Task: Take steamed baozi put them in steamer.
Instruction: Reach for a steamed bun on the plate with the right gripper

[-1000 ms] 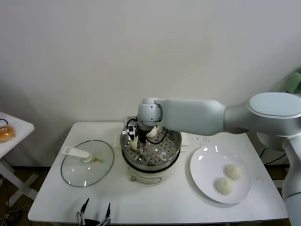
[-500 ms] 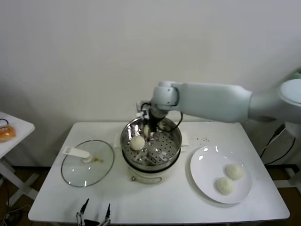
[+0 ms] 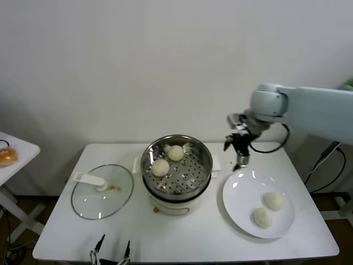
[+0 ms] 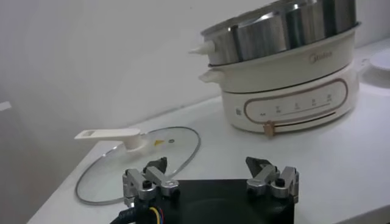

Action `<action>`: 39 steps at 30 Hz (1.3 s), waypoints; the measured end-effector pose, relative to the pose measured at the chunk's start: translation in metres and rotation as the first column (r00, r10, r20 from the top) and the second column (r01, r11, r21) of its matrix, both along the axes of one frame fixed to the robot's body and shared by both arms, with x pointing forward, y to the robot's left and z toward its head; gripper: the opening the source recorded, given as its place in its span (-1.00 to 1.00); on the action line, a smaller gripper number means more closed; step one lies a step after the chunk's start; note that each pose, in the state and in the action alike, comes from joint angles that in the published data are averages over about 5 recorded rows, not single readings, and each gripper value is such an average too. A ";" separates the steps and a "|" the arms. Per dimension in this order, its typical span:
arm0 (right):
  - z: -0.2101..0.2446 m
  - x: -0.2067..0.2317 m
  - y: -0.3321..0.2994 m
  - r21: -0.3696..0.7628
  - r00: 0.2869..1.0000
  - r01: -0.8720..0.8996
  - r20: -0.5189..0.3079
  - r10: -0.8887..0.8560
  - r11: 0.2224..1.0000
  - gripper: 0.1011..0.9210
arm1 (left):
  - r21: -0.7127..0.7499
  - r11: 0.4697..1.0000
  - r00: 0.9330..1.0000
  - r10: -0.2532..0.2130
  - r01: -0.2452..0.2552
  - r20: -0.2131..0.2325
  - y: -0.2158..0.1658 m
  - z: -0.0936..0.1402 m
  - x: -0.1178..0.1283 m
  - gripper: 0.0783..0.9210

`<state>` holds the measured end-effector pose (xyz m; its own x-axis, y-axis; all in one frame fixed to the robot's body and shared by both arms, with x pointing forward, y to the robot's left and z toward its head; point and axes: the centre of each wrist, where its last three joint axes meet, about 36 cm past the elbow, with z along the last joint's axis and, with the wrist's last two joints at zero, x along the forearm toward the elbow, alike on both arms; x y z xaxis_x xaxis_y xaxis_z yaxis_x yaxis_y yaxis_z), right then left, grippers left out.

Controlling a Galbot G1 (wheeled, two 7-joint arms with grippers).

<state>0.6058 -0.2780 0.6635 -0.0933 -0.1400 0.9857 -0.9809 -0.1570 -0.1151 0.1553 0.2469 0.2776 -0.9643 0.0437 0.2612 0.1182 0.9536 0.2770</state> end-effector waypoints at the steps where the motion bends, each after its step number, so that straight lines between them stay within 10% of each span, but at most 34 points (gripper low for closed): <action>1: -0.007 -0.004 -0.008 -0.007 1.000 0.007 -0.004 -0.007 1.000 0.76 | 0.000 1.000 1.000 0.000 0.000 -0.001 0.000 0.000 0.000 0.77; 39: -0.198 -0.081 -0.087 -0.104 0.991 0.074 -0.103 -0.085 0.992 0.64 | 0.007 1.000 1.000 0.005 -0.004 -0.027 0.001 -0.009 -0.004 0.77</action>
